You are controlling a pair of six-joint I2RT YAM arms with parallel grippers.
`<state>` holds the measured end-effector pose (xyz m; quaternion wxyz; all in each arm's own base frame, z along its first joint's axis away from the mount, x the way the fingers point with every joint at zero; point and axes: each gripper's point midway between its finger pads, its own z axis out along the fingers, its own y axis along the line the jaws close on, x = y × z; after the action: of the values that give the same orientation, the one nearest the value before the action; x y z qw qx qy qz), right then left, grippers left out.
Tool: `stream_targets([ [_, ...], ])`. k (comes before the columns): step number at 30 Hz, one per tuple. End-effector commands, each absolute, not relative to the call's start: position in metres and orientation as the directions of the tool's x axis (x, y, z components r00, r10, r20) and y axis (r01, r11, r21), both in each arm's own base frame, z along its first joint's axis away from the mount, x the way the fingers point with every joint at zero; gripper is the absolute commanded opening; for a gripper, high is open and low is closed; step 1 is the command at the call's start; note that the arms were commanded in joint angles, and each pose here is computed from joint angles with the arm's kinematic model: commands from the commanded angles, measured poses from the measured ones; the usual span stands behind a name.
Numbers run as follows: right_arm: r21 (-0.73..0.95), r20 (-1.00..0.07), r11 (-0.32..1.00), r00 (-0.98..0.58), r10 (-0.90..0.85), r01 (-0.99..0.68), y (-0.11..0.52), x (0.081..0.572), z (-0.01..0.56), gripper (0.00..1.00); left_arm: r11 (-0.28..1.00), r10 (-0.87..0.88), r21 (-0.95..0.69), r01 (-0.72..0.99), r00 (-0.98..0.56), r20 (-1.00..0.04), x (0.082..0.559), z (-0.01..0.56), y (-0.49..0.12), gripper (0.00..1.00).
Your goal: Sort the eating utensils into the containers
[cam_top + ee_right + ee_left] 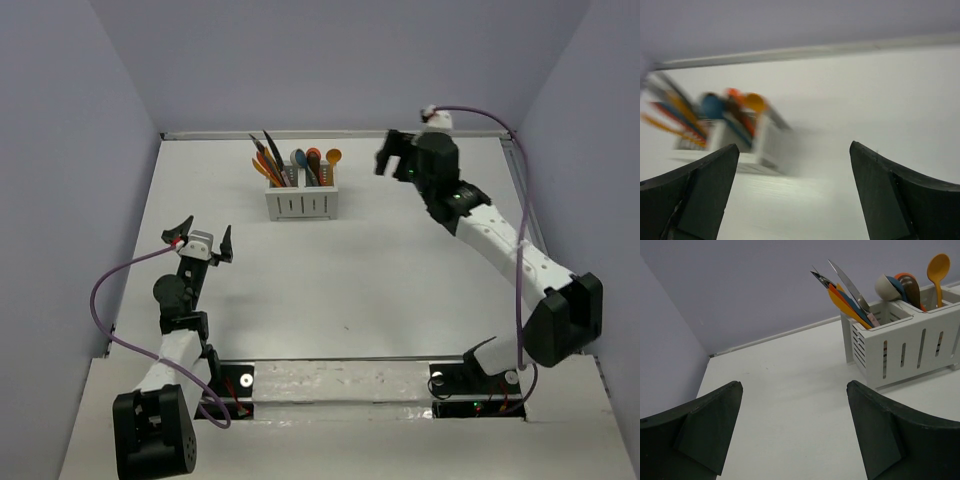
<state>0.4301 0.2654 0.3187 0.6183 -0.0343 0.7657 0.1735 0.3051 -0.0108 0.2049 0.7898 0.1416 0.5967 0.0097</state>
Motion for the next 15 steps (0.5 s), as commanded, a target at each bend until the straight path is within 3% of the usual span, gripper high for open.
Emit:
stream_targets([
  [1, 0.271, -0.739, 0.937, -0.575, 0.35, 0.221, 0.107, 0.378, 0.171, 0.98, 0.963, 0.189, 0.232, 0.136, 0.274, -0.943, 0.294, 0.183, -0.008, 0.99],
  [3, 0.277, -0.748, 0.907, -0.521, 0.41, 0.316, 0.065, 0.357, 0.161, 1.0, 0.965, 0.188, 0.23, 0.129, 0.274, -0.943, 0.294, 0.183, -0.007, 0.99],
  [8, 0.281, -0.807, 0.876, -0.396, 0.437, 0.392, 0.028, 0.336, 0.162, 1.0, 0.968, 0.181, 0.22, 0.121, 0.269, -0.946, 0.295, 0.183, -0.005, 0.99],
  [15, 0.314, -0.808, 0.866, -0.37, 0.459, 0.389, 0.028, 0.329, 0.17, 0.99, 0.971, 0.174, 0.209, 0.113, 0.261, -0.95, 0.297, 0.183, -0.003, 0.99],
])
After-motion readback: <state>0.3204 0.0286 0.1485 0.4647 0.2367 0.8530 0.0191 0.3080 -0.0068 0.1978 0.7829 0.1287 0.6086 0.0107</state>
